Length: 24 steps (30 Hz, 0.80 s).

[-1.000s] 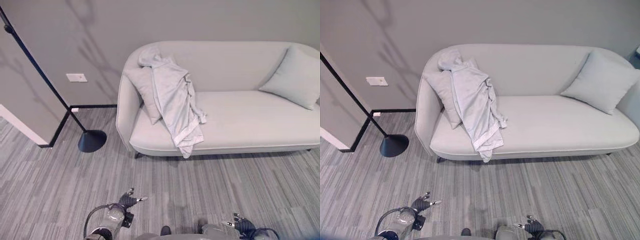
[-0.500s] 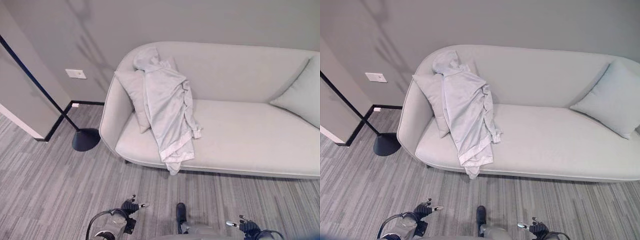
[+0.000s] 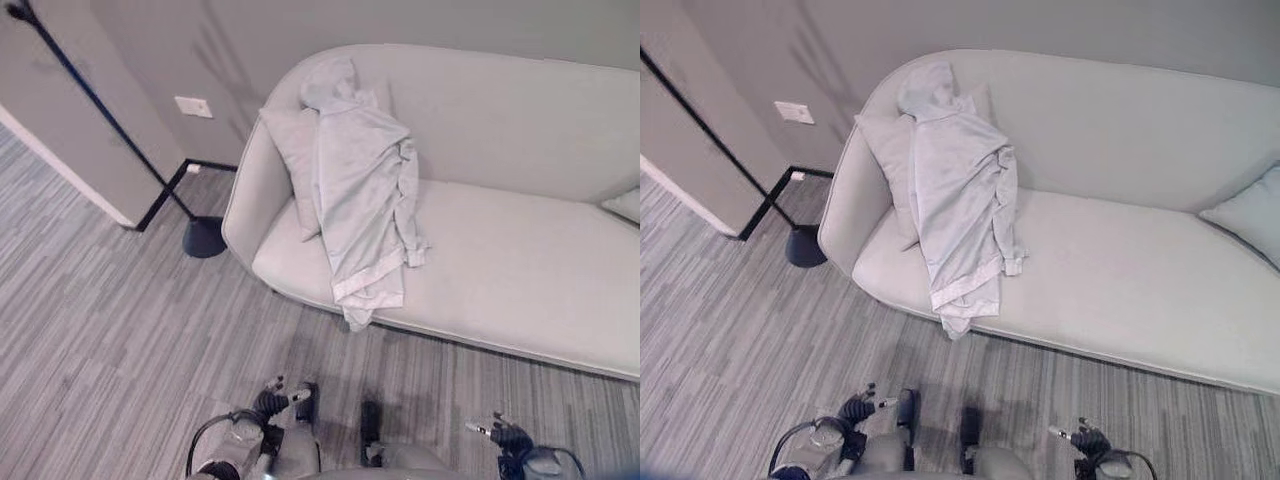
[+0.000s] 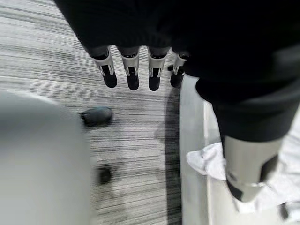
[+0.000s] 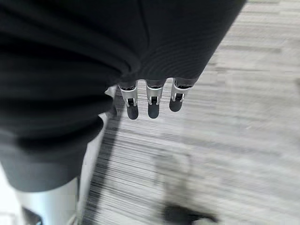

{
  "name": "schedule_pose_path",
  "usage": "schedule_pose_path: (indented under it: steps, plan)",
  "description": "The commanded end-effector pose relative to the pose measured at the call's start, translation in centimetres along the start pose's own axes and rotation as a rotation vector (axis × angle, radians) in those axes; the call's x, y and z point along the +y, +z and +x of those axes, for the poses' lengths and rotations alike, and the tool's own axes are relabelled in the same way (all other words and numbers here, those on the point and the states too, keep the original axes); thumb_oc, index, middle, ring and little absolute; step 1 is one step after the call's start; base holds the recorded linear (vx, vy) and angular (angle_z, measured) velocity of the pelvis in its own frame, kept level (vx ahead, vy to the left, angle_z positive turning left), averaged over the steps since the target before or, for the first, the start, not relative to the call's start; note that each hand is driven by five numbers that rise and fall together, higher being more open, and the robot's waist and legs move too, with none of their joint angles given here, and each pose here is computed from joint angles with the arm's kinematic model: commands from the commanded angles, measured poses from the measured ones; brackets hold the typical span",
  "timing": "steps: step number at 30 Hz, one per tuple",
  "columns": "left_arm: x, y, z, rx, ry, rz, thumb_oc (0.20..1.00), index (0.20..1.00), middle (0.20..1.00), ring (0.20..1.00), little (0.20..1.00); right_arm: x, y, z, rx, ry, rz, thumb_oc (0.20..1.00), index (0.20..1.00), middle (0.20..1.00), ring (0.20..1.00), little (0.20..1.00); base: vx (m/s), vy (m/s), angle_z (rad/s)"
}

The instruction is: Hang the clothes on the sofa on the clothes rack.

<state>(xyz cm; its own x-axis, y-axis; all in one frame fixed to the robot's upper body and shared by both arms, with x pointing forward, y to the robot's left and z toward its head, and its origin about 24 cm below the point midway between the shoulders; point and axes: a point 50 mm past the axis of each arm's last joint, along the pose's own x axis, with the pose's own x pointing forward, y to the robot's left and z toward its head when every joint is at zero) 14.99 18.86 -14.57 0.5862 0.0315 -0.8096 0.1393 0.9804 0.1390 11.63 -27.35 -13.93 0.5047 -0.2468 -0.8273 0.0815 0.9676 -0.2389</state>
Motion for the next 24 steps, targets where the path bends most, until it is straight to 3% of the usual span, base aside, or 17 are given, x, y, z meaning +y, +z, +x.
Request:
schedule_pose_path:
  steps: [1,12,24]
  plan:
    - [2.1,1.6,0.1,-0.078,0.055,-0.005,1.000,1.000,1.000,1.000,1.000,-0.4,-2.2,-1.0,0.025,0.007,-0.044,1.000,1.000,1.000,1.000,1.000,0.26,0.217,-0.53]
    - [4.4,3.1,-0.1,-0.135,0.118,0.017,1.000,1.000,1.000,1.000,1.000,0.5,0.3,-0.5,-0.060,0.053,-0.090,1.000,1.000,1.000,1.000,1.000,0.15,0.149,-0.08]
    - [3.9,3.7,0.3,-0.130,0.094,0.072,1.000,1.000,1.000,1.000,1.000,1.2,-2.1,-1.0,0.010,0.066,-0.068,1.000,1.000,1.000,1.000,1.000,0.19,-0.011,0.00]
